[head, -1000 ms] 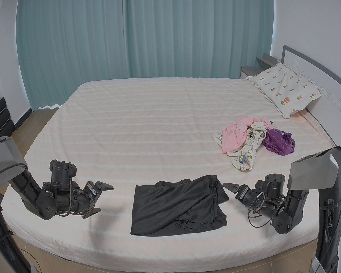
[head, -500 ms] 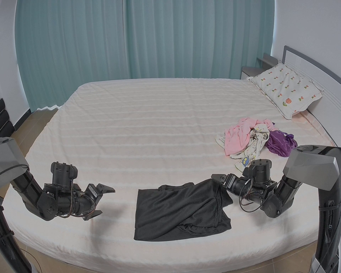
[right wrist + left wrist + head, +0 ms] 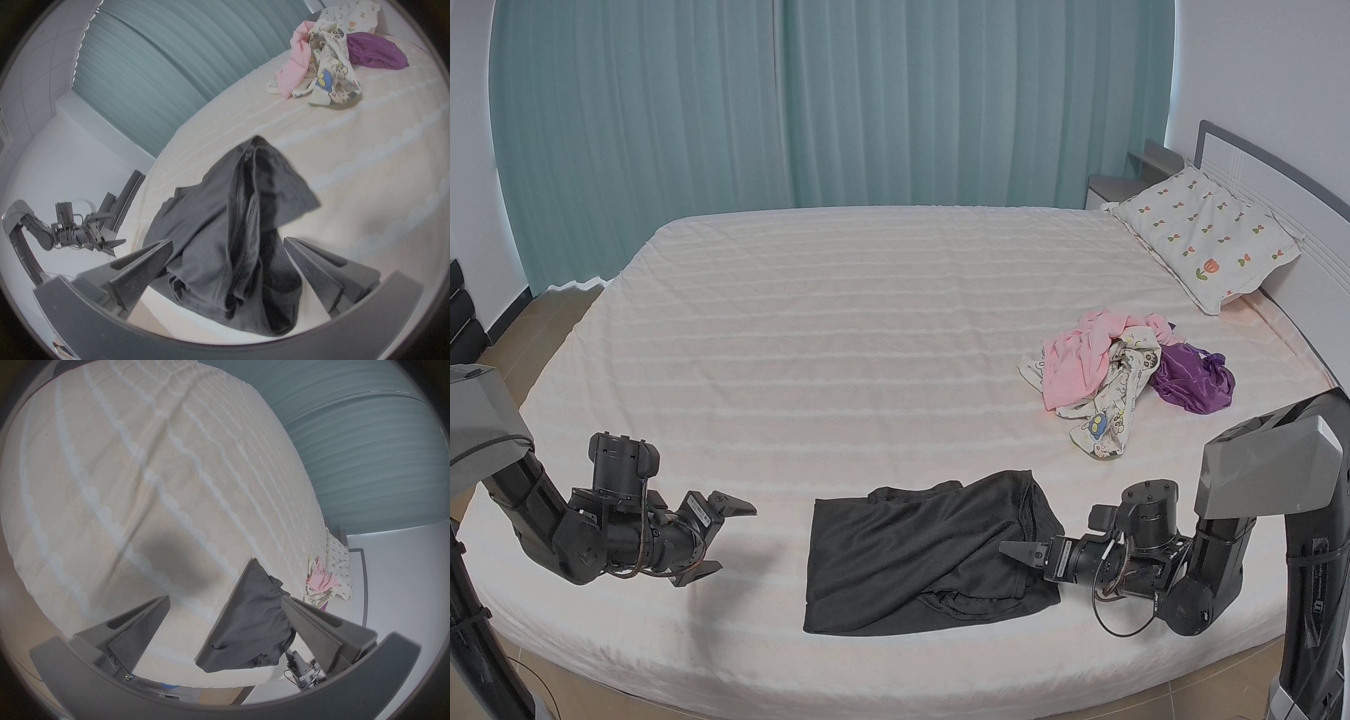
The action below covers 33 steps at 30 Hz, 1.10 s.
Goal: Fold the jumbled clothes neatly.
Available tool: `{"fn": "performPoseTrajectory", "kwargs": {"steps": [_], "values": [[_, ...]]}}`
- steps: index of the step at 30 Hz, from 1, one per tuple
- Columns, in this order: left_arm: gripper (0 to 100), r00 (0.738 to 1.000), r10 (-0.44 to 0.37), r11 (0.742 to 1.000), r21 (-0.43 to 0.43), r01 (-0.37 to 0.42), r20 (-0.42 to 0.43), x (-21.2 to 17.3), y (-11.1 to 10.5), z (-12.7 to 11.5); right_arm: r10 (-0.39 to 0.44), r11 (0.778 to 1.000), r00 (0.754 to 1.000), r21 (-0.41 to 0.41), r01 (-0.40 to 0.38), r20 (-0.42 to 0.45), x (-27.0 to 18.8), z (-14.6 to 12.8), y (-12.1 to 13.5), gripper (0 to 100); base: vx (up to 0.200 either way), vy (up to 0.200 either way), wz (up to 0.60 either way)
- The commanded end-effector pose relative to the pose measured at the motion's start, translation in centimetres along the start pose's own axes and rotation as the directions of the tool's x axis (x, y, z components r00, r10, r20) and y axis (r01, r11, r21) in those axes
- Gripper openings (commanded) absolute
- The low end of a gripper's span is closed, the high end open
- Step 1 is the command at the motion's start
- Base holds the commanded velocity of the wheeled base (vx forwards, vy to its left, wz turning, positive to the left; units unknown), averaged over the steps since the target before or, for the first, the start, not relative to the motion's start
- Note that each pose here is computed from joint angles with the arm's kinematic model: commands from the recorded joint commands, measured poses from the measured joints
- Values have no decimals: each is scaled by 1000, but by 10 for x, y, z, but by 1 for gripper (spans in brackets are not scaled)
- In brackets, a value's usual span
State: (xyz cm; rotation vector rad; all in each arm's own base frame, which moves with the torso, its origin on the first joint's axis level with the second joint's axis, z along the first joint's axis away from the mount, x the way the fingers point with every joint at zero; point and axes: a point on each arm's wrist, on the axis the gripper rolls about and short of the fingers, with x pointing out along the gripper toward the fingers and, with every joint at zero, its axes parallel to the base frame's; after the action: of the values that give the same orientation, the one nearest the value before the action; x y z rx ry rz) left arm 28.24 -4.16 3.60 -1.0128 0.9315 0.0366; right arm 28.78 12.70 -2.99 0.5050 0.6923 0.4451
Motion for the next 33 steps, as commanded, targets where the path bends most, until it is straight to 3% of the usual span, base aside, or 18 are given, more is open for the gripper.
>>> {"fn": "performPoseTrajectory", "kwargs": {"steps": [1,13,14,22,33], "values": [[100,1000,12,1000,1,-12,-14,3,2,-3,3,1000,999,-21,-5,-51,-1,-13,6,100,0,0,0],[100,1000,26,1000,2,-26,-18,7,4,-4,-16,992,997,-124,7,-78,1,-21,3,100,0,0,0],[100,1000,26,1000,2,-26,-18,7,5,-4,-22,992,996,-127,11,-84,0,-21,2,0,0,0,0],[100,1000,24,1000,1,-24,-17,7,4,-4,-61,980,993,-196,41,-97,-7,-25,0,0,0,0,0],[100,999,28,1000,1,-28,-20,7,5,-4,-70,980,993,-191,51,-91,-30,-23,3,0,0,0,0]]}}
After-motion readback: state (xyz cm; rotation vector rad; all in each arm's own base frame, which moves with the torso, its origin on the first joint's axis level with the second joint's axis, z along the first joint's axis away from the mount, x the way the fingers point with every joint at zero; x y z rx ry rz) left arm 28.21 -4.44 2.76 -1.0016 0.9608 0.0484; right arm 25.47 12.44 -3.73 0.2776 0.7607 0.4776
